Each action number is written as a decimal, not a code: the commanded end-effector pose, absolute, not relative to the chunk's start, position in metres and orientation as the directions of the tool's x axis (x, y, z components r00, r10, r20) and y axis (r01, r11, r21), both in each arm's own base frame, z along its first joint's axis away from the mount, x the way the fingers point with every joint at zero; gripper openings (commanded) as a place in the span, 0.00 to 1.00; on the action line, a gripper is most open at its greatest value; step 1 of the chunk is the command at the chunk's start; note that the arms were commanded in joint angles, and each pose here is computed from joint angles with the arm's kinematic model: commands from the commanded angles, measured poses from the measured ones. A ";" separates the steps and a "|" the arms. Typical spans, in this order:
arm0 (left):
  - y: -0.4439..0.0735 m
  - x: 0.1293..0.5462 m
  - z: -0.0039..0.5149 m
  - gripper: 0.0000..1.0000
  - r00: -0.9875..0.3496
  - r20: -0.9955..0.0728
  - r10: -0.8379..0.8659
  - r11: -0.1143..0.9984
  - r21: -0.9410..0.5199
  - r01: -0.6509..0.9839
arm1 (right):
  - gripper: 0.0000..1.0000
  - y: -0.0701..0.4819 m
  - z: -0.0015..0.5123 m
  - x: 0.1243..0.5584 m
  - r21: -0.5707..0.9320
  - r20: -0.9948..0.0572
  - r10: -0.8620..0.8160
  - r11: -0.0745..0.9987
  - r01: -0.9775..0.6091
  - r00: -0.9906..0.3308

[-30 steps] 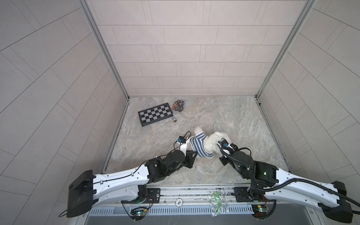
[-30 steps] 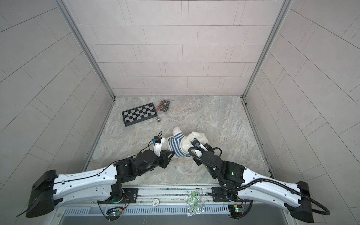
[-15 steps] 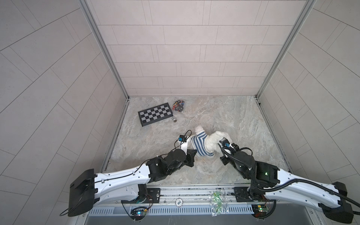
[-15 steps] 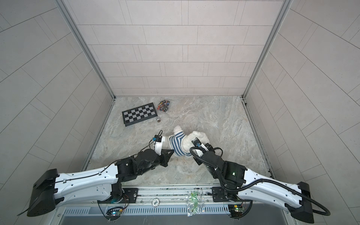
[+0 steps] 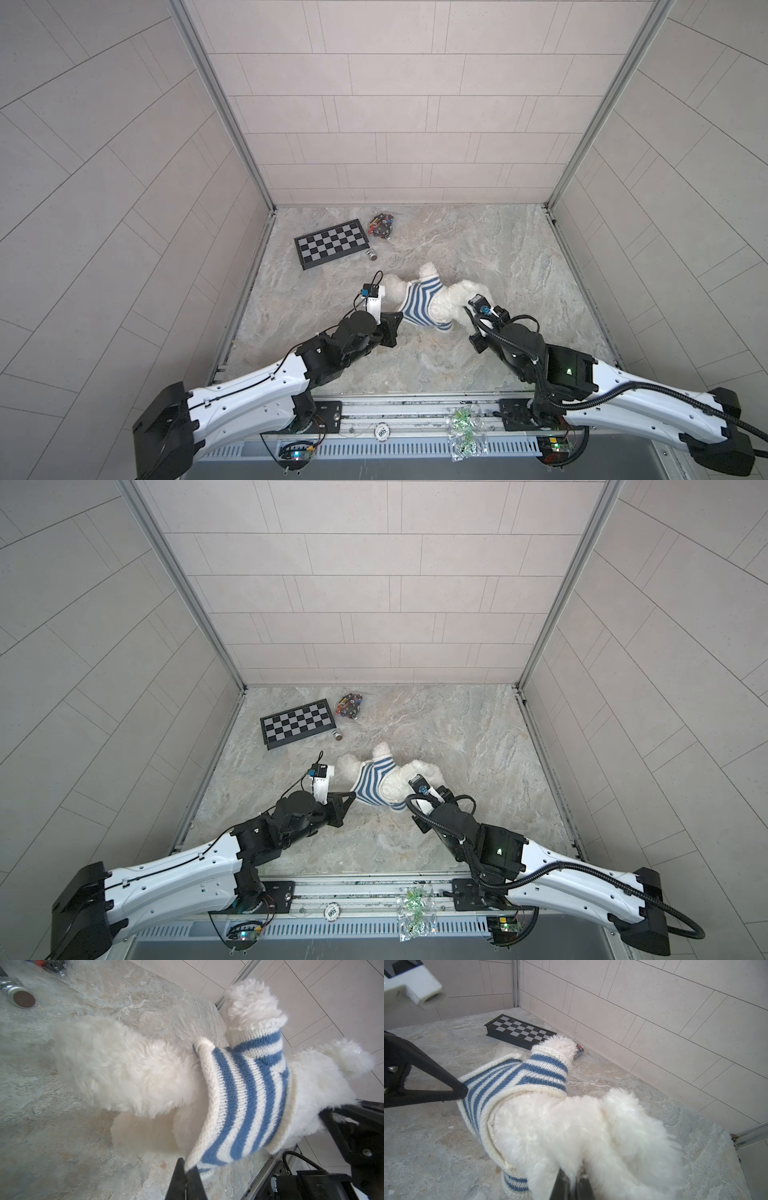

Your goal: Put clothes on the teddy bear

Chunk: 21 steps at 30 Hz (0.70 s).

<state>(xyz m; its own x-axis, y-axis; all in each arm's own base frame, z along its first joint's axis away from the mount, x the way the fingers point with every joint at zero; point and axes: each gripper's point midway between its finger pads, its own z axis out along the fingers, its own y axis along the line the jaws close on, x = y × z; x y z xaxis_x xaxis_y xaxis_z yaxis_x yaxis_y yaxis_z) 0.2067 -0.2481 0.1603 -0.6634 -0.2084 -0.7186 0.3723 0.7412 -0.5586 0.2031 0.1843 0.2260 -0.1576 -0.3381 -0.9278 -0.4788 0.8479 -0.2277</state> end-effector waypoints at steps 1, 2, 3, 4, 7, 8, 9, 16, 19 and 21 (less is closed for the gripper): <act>-0.241 0.210 0.148 0.00 -0.662 -0.735 -0.144 0.790 -0.489 0.371 | 0.00 0.177 0.258 0.210 -0.164 -0.964 -0.234 0.898 -0.408 -0.128; -0.246 0.210 0.153 0.03 -0.659 -0.739 -0.139 0.775 -0.496 0.393 | 0.00 0.177 0.258 0.210 -0.159 -0.965 -0.229 0.900 -0.407 -0.129; -0.251 0.209 0.156 0.06 -0.656 -0.743 -0.135 0.762 -0.501 0.411 | 0.00 0.178 0.259 0.210 -0.157 -0.965 -0.227 0.900 -0.407 -0.131; -0.255 0.209 0.160 0.10 -0.650 -0.749 -0.130 0.750 -0.503 0.429 | 0.00 0.179 0.259 0.211 -0.155 -0.965 -0.226 0.900 -0.407 -0.134; -0.264 0.204 0.171 0.19 -0.627 -0.770 -0.122 0.723 -0.502 0.475 | 0.00 0.180 0.260 0.212 -0.152 -0.963 -0.227 0.901 -0.405 -0.144; -0.267 0.201 0.174 0.21 -0.618 -0.777 -0.118 0.712 -0.501 0.493 | 0.00 0.181 0.260 0.212 -0.152 -0.962 -0.229 0.902 -0.404 -0.147; -0.270 0.198 0.178 0.23 -0.610 -0.784 -0.117 0.700 -0.501 0.510 | 0.00 0.181 0.260 0.213 -0.153 -0.962 -0.230 0.903 -0.402 -0.150; -0.284 0.173 0.181 0.31 -0.562 -0.816 -0.138 0.636 -0.507 0.581 | 0.00 0.181 0.267 0.215 -0.145 -0.960 -0.223 0.914 -0.378 -0.169; -0.289 0.169 0.174 0.32 -0.570 -0.805 -0.162 0.628 -0.530 0.570 | 0.00 0.182 0.268 0.217 -0.147 -0.958 -0.225 0.916 -0.373 -0.177; -0.295 0.169 0.171 0.33 -0.573 -0.804 -0.160 0.633 -0.529 0.566 | 0.00 0.182 0.269 0.217 -0.139 -0.960 -0.217 0.917 -0.375 -0.176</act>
<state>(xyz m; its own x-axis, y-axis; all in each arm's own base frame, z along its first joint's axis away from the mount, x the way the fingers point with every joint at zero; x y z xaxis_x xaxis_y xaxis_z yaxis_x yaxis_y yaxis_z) 0.1640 -0.2904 0.1635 -0.5949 -0.0976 -0.7978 0.5780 0.6379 -0.5090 0.2138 0.1869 0.2497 -0.1879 -0.2893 -0.9386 -0.4137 0.8900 -0.1915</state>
